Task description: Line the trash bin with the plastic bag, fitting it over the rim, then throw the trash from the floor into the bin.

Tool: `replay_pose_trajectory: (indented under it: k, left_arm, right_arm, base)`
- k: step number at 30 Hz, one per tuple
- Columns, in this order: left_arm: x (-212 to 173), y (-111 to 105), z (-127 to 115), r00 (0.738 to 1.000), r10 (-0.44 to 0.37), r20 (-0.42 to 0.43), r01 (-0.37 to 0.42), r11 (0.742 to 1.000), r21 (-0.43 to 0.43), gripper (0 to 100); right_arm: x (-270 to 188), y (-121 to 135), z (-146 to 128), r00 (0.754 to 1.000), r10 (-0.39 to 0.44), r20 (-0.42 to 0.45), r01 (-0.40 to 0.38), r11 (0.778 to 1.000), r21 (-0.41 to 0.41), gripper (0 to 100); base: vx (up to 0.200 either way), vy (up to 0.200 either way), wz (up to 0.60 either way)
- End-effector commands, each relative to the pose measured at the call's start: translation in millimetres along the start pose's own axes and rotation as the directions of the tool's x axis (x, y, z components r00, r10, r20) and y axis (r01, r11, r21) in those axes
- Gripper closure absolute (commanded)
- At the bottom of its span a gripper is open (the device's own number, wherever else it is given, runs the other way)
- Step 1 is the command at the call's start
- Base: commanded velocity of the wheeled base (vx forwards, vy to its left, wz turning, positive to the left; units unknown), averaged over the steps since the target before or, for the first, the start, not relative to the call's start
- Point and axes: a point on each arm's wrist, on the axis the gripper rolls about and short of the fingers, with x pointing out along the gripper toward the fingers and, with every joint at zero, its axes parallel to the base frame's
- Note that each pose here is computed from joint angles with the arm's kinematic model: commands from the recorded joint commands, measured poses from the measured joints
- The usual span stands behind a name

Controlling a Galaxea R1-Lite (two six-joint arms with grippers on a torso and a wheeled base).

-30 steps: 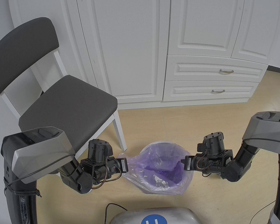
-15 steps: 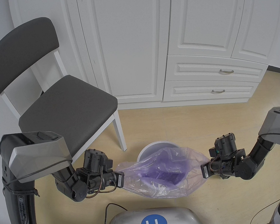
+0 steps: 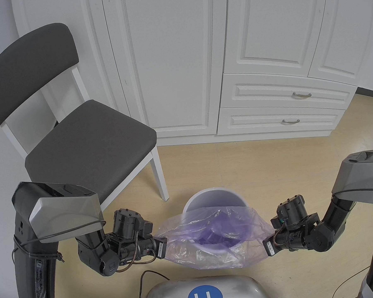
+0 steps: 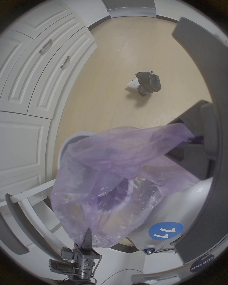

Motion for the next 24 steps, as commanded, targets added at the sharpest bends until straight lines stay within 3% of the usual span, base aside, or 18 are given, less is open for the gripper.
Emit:
replay_pose_trajectory:
  k: [1, 3, 5, 10, 24]
  left_arm:
    - [17, 8, 1, 1.000, 0.019, 0.019, -0.018, 1.000, -0.025, 100]
    - [17, 8, 1, 1.000, 0.020, 0.019, -0.020, 0.999, -0.026, 100]
    - [24, 9, 14, 0.994, 0.076, 0.082, -0.068, 0.993, -0.099, 100]
    - [26, 8, 26, 0.982, 0.107, 0.157, -0.081, 0.983, -0.162, 100]
    - [14, 3, 19, 0.981, 0.099, 0.165, -0.078, 0.989, -0.129, 100]
  right_arm:
    - [28, 6, -2, 1.000, -0.027, -0.013, 0.027, 0.999, 0.024, 100]
    - [28, 6, -2, 1.000, -0.028, -0.011, 0.029, 0.999, 0.026, 100]
    - [34, 6, 8, 0.995, -0.060, 0.085, 0.050, 0.993, 0.110, 100]
    - [34, 4, 8, 0.991, -0.066, 0.113, 0.052, 0.991, 0.121, 100]
    - [28, 2, 4, 0.992, -0.069, 0.103, 0.056, 0.991, 0.121, 100]
  base:
    - [0.000, 0.000, 0.00]
    - [0.000, 0.000, 0.00]
    - [0.000, 0.000, 0.00]
    - [0.000, 0.000, 0.00]
    - [0.000, 0.000, 0.00]
